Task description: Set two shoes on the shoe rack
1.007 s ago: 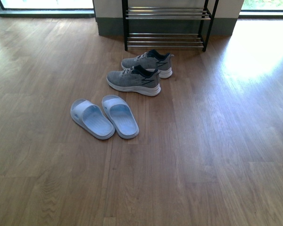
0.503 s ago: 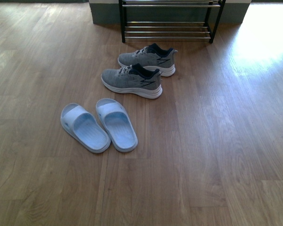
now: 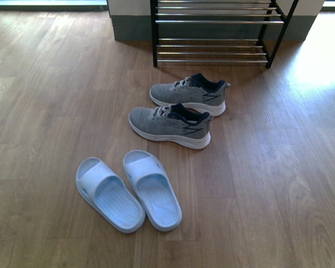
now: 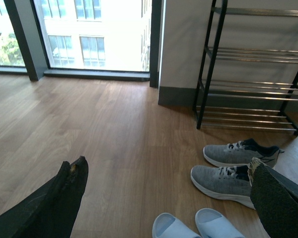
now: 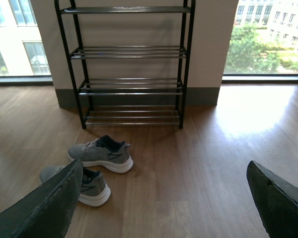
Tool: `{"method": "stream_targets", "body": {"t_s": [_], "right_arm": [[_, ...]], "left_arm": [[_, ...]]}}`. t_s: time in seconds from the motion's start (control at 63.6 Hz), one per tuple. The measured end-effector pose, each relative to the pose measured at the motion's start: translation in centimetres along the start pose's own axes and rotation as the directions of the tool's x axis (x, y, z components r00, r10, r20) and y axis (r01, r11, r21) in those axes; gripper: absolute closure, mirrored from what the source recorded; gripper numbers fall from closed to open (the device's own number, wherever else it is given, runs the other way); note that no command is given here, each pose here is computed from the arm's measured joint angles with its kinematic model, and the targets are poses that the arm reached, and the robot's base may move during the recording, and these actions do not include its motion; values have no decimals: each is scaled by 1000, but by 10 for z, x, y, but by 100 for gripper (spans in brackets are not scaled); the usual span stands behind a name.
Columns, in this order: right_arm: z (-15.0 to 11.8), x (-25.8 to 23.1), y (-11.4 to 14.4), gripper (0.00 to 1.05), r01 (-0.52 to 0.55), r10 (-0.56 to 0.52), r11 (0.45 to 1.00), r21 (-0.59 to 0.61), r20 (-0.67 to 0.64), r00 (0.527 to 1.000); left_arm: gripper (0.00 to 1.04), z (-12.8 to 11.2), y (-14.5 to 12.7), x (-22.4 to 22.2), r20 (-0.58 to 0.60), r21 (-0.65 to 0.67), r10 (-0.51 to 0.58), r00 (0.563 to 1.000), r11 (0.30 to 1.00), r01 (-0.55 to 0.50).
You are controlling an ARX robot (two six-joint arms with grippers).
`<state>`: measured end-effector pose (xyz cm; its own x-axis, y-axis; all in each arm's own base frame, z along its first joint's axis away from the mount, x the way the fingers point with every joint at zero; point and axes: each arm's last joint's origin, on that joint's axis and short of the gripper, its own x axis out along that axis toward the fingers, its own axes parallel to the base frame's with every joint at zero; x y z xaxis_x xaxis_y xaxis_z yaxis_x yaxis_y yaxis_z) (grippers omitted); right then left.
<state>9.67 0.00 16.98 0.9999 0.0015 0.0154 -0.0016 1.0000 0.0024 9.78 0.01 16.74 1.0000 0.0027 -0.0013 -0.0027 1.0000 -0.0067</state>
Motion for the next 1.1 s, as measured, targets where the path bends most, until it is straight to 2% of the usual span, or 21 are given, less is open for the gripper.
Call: {"method": "stream_targets", "body": {"t_s": [0.975, 1.101], "right_arm": [[0, 0, 0, 9, 1, -1, 1000, 0, -1, 1000], [-2, 7, 4, 9, -243, 254, 965, 96, -123, 959]], "left_arm": [[9, 0, 0, 0, 0, 0, -3, 1000, 1000, 3], [9, 0, 0, 0, 0, 0, -3, 1000, 1000, 3]]}}
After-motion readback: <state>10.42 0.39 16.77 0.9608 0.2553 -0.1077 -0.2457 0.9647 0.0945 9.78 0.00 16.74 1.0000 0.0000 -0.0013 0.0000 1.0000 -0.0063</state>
